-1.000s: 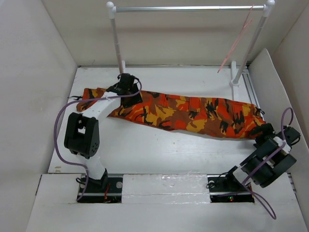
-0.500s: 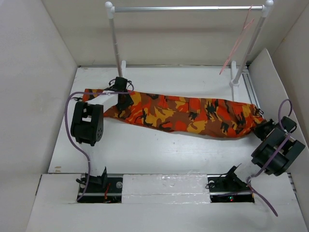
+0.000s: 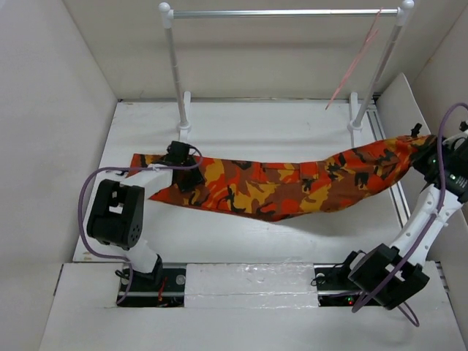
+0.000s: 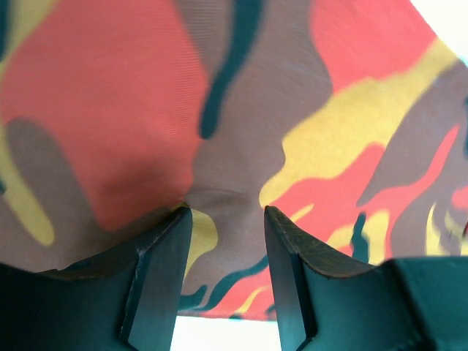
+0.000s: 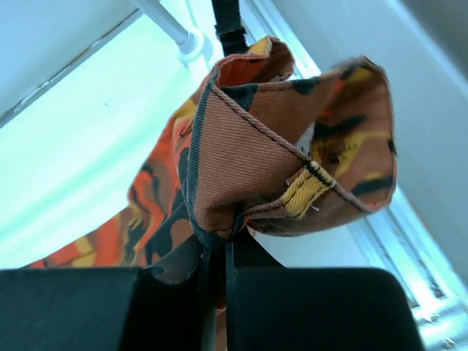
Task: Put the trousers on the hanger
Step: Fold the trousers at the center of the board.
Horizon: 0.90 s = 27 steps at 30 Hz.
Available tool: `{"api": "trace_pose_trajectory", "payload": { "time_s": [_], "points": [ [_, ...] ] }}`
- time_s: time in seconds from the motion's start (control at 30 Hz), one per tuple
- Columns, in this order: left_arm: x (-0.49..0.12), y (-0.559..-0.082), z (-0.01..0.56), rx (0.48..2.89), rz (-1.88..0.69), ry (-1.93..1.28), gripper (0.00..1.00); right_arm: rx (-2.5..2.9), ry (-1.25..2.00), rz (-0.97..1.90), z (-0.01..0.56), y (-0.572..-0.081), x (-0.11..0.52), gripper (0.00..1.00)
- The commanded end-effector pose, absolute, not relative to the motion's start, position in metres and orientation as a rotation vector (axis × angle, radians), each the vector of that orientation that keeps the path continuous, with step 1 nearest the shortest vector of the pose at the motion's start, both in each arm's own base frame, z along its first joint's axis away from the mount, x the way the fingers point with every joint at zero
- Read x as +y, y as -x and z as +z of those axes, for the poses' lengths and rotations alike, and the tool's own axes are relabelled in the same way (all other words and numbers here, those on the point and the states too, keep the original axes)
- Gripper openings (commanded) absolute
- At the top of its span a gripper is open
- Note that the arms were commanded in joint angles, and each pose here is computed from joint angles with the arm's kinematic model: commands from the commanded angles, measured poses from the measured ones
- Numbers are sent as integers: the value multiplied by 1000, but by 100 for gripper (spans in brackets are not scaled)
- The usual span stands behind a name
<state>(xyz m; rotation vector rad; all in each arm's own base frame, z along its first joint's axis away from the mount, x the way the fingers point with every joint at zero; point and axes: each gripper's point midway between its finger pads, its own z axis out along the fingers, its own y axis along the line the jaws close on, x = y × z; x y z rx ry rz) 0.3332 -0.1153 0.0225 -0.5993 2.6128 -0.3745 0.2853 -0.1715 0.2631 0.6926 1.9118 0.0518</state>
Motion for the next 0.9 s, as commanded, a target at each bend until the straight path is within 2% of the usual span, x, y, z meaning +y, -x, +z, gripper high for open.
{"api": "trace_pose_trajectory", "payload": {
  "time_s": [0.0, 0.13, 0.2, 0.3, 0.33, 0.5, 0.6, 0.73, 0.87],
  "points": [
    [-134, -232, -19, 2998, -246, 477, 43, 1793, -487, -104, 360, -284, -170, 0],
    [-176, -257, 24, 2919, -289, 225, 45, 1764, -354, -39, 416, -289, -146, 0],
    [-208, -271, 54, 2850, -352, 108, 46, 1774, -337, -17, 416, -291, -136, 0],
    [-268, -278, 84, 2778, -529, -37, 46, 1824, -321, 80, 383, -299, -117, 0],
    [-286, -274, 89, 2779, -593, -84, 46, 1839, -316, 94, 371, -296, -108, 0],
    [-365, -254, 81, 2777, -703, -341, 44, 1800, -177, 142, 394, -299, -63, 0],
    [-397, -227, 73, 2775, -793, -440, 39, 1779, -87, 210, 413, -304, -35, 0],
    [-426, -211, 63, 2748, -852, -418, 16, 1700, 15, 261, 450, -308, 1, 0],
    [-454, -208, 50, 2722, -892, -287, 7, 1663, 116, 337, 469, -314, 24, 0]
  ]
}}
